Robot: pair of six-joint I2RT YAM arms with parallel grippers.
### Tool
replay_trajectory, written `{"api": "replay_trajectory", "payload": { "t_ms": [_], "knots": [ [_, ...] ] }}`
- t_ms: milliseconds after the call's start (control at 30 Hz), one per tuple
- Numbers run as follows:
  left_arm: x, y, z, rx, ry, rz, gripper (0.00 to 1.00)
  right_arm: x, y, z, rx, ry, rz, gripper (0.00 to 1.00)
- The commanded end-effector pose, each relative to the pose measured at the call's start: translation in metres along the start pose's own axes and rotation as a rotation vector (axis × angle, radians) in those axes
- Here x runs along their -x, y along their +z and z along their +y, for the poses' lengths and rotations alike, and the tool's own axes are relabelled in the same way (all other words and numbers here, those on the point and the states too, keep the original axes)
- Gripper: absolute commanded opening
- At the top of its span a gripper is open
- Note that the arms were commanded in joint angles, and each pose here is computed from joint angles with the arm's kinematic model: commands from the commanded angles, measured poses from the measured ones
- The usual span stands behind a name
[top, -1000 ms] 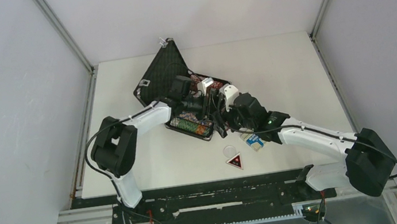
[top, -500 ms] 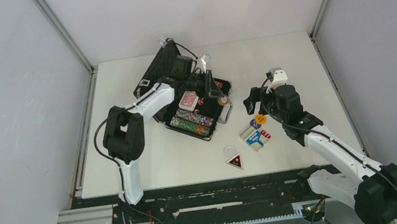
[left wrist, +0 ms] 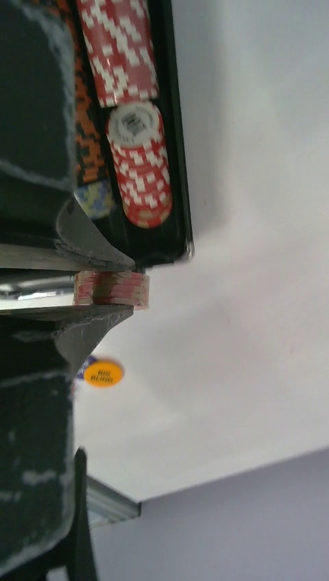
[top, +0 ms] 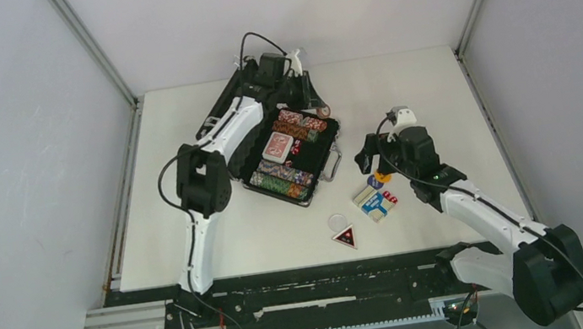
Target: Pack up texas hold em set
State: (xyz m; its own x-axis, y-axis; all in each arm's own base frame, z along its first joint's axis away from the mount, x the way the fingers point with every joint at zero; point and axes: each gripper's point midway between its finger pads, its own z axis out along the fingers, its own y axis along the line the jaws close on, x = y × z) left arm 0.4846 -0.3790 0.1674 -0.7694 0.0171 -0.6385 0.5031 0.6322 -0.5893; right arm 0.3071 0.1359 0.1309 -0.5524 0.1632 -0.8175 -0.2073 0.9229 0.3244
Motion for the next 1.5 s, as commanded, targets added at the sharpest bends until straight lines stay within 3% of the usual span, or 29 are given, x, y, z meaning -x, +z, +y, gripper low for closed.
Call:
{"api": "replay_trajectory", "payload": {
  "t_ms": [0,233,1033,1467],
  "knots": [
    [0.023,0.000,0.021,0.103,0.079,-0.074,0.00,0.009,0.007,0.005,0.031,0.020,-0.036,0.90],
    [0.033,0.011,0.025,0.099,0.092,-0.104,0.00,0.003,0.012,0.003,0.024,0.021,-0.012,0.90],
    [0.007,0.047,0.024,0.074,0.076,-0.066,0.00,-0.016,0.024,-0.003,0.016,0.027,0.039,0.90],
    [-0.010,0.055,0.042,0.193,0.107,-0.039,0.00,-0.018,0.026,0.000,0.029,0.026,0.048,0.89]
  ]
}}
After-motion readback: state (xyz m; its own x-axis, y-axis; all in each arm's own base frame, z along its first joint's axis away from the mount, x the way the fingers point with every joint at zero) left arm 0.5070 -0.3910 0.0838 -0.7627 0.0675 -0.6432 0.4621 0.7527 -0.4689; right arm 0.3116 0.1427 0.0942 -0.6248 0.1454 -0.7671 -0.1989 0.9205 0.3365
